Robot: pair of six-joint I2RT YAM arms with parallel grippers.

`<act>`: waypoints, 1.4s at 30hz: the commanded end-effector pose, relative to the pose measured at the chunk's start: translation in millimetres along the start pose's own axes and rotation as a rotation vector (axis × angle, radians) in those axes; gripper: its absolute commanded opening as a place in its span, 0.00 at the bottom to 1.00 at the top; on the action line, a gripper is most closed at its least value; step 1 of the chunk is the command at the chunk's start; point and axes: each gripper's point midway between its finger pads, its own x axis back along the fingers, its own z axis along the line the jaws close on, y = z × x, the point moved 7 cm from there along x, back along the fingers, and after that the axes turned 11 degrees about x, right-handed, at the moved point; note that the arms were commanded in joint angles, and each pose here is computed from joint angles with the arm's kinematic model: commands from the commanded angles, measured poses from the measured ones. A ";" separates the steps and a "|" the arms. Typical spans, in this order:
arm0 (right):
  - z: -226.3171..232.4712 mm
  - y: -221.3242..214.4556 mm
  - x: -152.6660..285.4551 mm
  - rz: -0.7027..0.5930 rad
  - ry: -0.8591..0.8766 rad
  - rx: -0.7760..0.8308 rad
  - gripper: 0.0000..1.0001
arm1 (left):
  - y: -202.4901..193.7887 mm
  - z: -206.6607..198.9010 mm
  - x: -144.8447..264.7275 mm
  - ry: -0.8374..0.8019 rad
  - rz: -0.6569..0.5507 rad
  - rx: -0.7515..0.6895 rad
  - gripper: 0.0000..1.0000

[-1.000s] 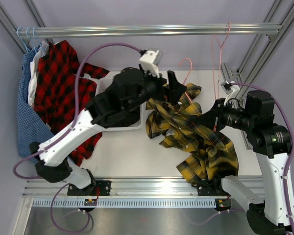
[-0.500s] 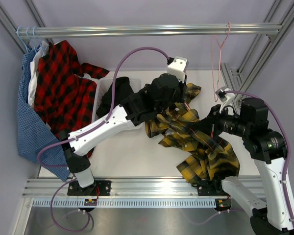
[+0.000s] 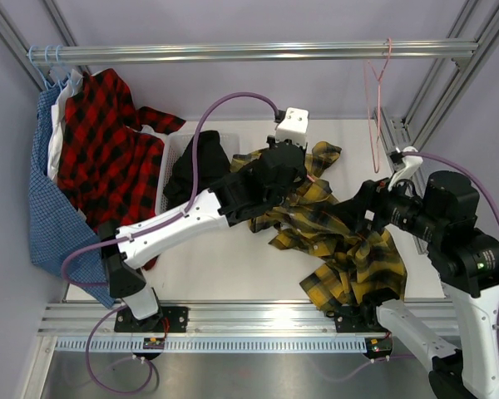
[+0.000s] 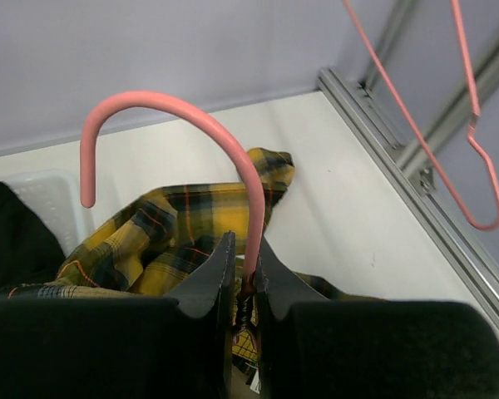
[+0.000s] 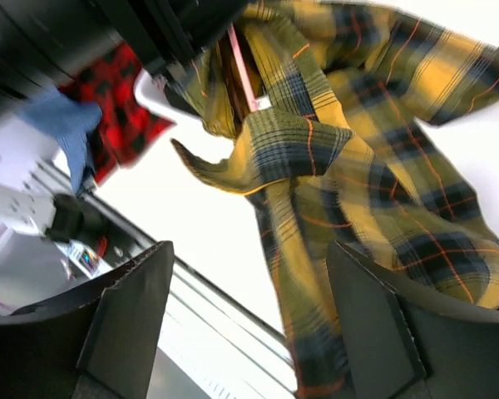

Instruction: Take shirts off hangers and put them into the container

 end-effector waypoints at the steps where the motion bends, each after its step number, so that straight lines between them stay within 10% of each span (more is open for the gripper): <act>1: 7.8 21.3 10.4 -0.068 -0.035 -0.125 0.83 | 34.3 -1.1 -6.9 0.120 -0.174 0.100 0.00; 24: -37.1 6.4 -94.5 0.012 -0.150 -0.495 0.73 | 22.6 -3.9 -25.8 0.218 -0.222 0.172 0.00; 29: -41.4 10.6 -98.8 -0.015 -0.170 -0.494 0.49 | 19.7 -1.9 -24.6 0.220 -0.218 0.186 0.00; 33: -42.9 14.9 -84.3 -0.027 -0.228 -0.443 0.00 | 22.9 7.1 -26.4 0.255 -0.231 0.181 0.00; 42: -45.9 14.3 -7.2 -0.027 -0.517 -0.311 0.00 | 33.6 56.4 -37.5 0.366 -0.215 0.214 0.00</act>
